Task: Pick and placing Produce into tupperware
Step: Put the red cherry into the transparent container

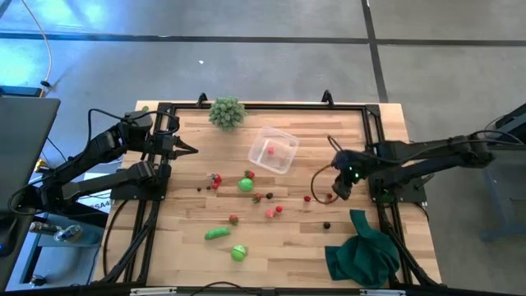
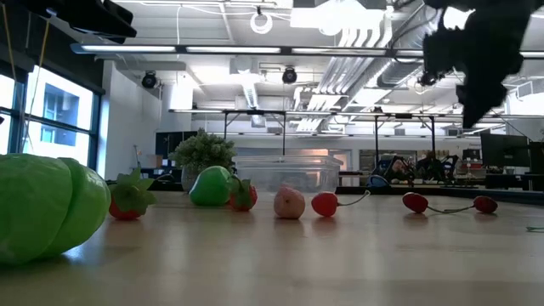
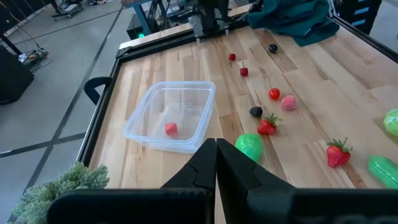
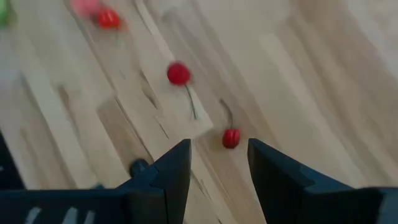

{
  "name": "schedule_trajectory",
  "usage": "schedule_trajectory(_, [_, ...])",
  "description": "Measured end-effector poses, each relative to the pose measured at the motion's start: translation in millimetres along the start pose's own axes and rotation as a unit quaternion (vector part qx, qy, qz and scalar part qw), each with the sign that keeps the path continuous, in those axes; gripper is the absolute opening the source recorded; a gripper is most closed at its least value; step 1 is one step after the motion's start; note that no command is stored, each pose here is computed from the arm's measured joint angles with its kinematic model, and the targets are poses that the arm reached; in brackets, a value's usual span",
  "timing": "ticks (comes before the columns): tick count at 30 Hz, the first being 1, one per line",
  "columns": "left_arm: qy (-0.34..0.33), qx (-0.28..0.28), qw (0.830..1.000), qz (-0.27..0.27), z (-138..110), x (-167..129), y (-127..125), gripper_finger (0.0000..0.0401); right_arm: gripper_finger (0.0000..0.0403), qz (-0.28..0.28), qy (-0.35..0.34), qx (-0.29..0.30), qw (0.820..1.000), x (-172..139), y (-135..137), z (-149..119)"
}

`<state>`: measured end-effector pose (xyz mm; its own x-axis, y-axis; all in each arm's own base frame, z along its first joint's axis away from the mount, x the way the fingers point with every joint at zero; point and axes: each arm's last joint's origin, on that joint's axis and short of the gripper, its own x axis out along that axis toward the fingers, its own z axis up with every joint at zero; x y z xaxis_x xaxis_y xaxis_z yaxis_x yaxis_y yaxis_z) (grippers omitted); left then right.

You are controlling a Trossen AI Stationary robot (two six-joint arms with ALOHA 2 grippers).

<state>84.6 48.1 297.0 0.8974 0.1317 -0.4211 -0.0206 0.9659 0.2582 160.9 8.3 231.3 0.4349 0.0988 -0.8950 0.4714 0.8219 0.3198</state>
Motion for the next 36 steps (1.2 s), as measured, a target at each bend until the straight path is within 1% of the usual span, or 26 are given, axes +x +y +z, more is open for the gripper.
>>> schedule_trajectory(4, [0.000,0.000,1.000,0.000,0,0,0,0.0003,0.0150,0.005,0.005,-0.029,1.000,24,-1,-15])
schedule_trajectory(6, [0.000,0.000,1.000,0.000,0,0,0,0.0003,0.0144,-0.005,0.006,-0.043,0.999,33,-1,-20])
schedule_trajectory(11, [0.000,0.000,1.000,0.000,0,0,0,0.0003,0.0131,-0.044,0.006,-0.071,0.996,41,0,-27])
schedule_trajectory(16, [0.000,0.000,1.000,0.000,0,0,0,0.0003,0.0130,-0.050,0.018,-0.075,0.996,46,2,-28])
schedule_trajectory(22, [0.000,0.000,1.000,0.000,0,0,0,0.0003,0.0146,-0.048,0.018,-0.082,0.995,58,7,-23])
schedule_trajectory(30, [0.000,0.000,1.000,0.000,0,0,0,0.0003,0.0184,-0.076,0.054,-0.073,0.993,77,7,-23])
schedule_trajectory(36, [0.000,0.000,1.000,0.000,0,0,0,0.0003,0.0188,-0.073,0.071,-0.079,0.992,87,8,-22])
